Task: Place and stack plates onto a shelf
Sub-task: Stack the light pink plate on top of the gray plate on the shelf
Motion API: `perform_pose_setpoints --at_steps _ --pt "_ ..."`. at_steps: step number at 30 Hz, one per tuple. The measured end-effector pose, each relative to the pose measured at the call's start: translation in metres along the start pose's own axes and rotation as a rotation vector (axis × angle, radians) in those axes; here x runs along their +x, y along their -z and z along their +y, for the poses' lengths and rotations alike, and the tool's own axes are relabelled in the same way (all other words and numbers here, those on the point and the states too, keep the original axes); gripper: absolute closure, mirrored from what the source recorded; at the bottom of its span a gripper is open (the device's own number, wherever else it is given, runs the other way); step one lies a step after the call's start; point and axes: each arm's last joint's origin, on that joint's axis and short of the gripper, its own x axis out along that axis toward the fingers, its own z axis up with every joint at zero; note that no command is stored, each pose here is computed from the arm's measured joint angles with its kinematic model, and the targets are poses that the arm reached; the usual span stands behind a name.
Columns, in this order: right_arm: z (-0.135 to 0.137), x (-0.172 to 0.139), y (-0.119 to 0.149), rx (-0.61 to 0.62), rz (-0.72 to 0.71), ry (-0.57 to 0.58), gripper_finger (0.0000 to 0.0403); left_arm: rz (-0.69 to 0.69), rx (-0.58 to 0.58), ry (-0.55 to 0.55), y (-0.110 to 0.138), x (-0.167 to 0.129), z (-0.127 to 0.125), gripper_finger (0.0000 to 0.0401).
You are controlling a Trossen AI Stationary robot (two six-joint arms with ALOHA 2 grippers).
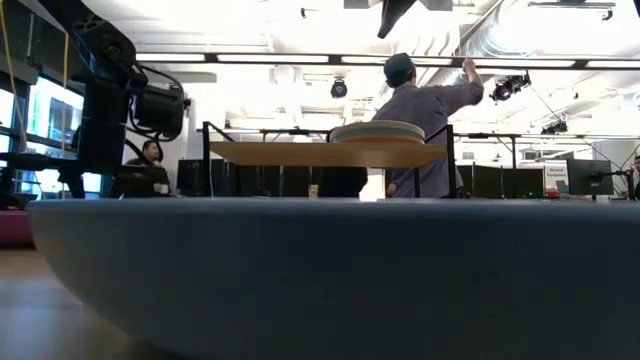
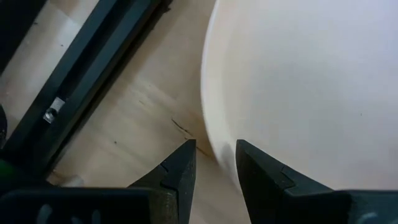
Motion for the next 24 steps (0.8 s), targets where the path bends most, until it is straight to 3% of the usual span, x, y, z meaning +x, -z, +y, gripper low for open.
perform_pose_setpoints --at_steps 5,13,24 --pt "0.0001 0.0 0.0003 0.005 0.003 0.0 0.0303 -0.012 -0.007 0.002 -0.0033 0.0006 -0.0004 0.0314" --pt "0.0001 0.0 0.0004 0.01 0.004 0.0 0.0303 -0.034 -0.003 0.036 -0.004 0.0005 -0.0038 0.0393" --pt "0.0001 0.0 0.0004 0.01 0.004 0.0 0.0303 -0.056 0.0 0.023 -0.0046 0.0004 -0.0026 0.0398"
